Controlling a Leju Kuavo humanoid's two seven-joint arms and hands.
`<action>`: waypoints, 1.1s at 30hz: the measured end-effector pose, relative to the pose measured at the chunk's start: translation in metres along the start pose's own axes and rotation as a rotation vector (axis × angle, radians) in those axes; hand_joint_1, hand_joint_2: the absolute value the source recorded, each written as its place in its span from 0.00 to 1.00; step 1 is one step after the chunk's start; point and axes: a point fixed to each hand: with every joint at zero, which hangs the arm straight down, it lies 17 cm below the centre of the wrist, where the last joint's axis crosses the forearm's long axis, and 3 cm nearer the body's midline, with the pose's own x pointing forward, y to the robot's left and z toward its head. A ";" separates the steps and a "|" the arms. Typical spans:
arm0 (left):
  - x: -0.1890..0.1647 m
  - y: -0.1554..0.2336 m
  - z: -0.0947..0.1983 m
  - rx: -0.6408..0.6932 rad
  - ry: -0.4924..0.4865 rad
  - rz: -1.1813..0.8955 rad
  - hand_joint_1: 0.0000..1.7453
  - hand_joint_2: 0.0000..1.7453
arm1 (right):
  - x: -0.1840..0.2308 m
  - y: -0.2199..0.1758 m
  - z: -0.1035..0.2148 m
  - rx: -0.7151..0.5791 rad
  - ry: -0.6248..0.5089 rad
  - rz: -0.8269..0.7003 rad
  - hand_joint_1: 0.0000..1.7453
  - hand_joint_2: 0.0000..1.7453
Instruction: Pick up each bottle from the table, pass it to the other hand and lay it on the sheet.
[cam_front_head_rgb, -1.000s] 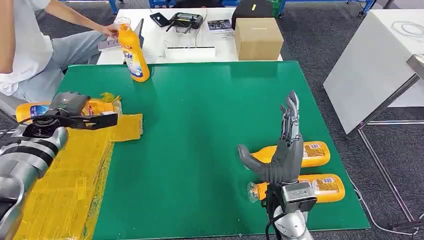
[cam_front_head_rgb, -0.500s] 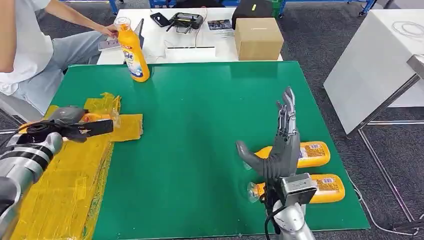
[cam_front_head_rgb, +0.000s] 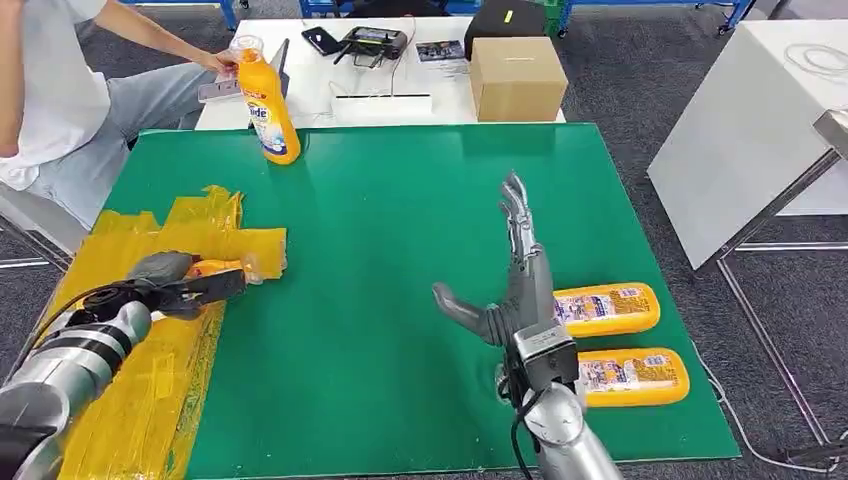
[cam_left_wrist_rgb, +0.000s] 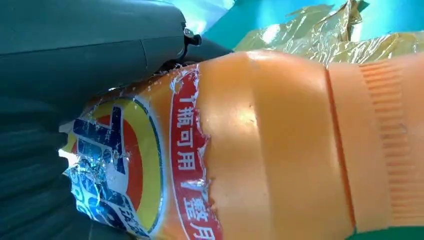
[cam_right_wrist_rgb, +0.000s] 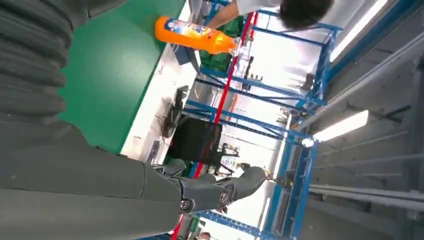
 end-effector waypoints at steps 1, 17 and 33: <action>0.000 -0.001 0.000 -0.002 0.001 0.005 1.00 1.00 | -0.001 0.001 0.000 0.003 0.002 0.000 0.00 1.00; 0.007 0.001 -0.002 0.127 0.050 -0.012 0.00 1.00 | -0.009 0.008 0.001 0.023 0.024 0.002 0.00 1.00; 0.024 0.018 0.003 0.332 0.053 -0.126 0.00 1.00 | -0.012 0.009 0.003 0.025 0.037 0.008 0.00 1.00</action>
